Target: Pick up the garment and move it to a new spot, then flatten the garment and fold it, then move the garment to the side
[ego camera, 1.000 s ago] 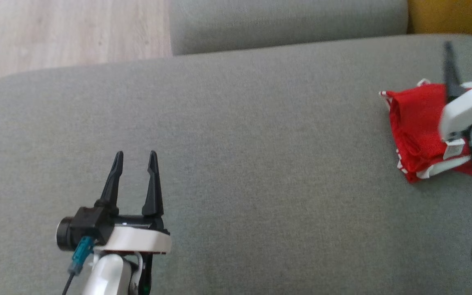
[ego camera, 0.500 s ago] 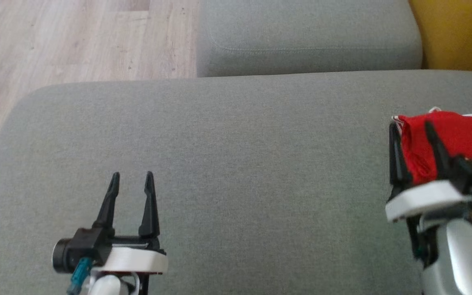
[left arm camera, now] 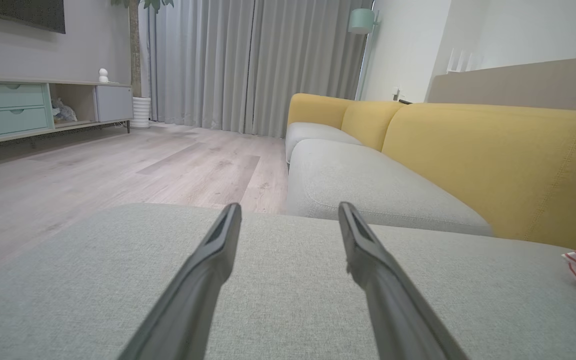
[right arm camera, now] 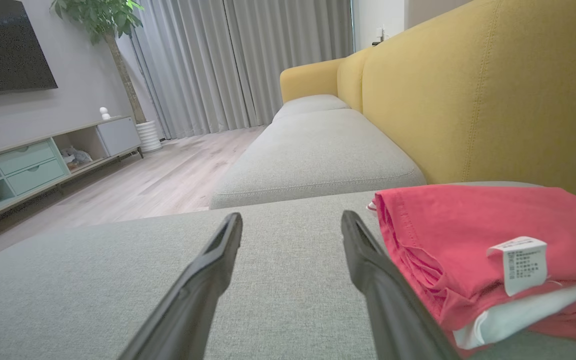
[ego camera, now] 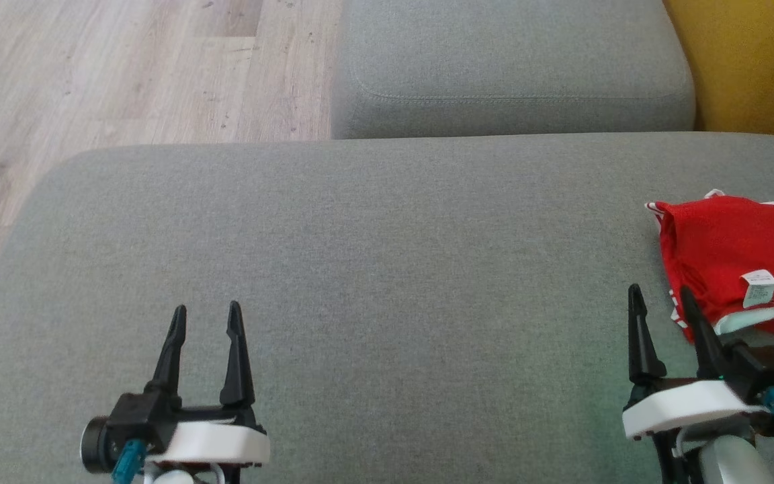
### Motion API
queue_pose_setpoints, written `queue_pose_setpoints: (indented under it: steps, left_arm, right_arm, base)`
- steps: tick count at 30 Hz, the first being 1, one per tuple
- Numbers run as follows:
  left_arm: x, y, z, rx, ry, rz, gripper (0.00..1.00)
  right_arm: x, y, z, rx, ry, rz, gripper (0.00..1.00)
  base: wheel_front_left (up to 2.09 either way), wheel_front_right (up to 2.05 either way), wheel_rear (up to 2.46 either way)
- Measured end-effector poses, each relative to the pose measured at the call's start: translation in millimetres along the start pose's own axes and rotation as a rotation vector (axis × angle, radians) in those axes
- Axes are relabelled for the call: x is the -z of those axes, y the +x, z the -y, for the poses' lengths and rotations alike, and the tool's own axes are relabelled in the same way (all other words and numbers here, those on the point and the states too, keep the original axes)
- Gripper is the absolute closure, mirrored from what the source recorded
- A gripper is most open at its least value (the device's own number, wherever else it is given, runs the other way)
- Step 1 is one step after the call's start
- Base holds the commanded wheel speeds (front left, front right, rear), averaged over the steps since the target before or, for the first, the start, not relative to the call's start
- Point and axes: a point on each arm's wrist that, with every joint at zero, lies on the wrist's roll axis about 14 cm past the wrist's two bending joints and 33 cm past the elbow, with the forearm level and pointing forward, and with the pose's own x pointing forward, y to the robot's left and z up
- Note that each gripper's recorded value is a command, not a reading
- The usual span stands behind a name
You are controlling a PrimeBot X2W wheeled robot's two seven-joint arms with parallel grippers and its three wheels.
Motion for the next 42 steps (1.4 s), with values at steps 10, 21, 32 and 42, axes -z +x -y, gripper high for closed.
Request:
queue_pose_setpoints:
  steps: [10,21,32,42]
  left_arm:
    - [7,-1,-1,-0.006,-0.025,-0.024,0.0]
    - [14,2,1,-0.016,-0.07,-0.047,0.0]
    - [12,4,-1,-0.027,-0.104,-0.041,0.0]
    - [57,-21,-11,-0.074,-0.119,-0.187,1.0]
  right_arm:
    - [3,-3,-5,-0.019,-0.032,-0.007,0.0]
    - [5,-5,-3,-0.011,-0.023,-0.01,0.0]
    - [6,-6,-1,-0.001,-0.002,-0.012,0.0]
    - [47,-27,3,0.019,0.02,-0.142,1.0]
  base:
    - [0.0,0.0,0.0]
    - [0.0,0.0,0.0]
    - [0.0,0.0,0.0]
    - [0.0,0.0,0.0]
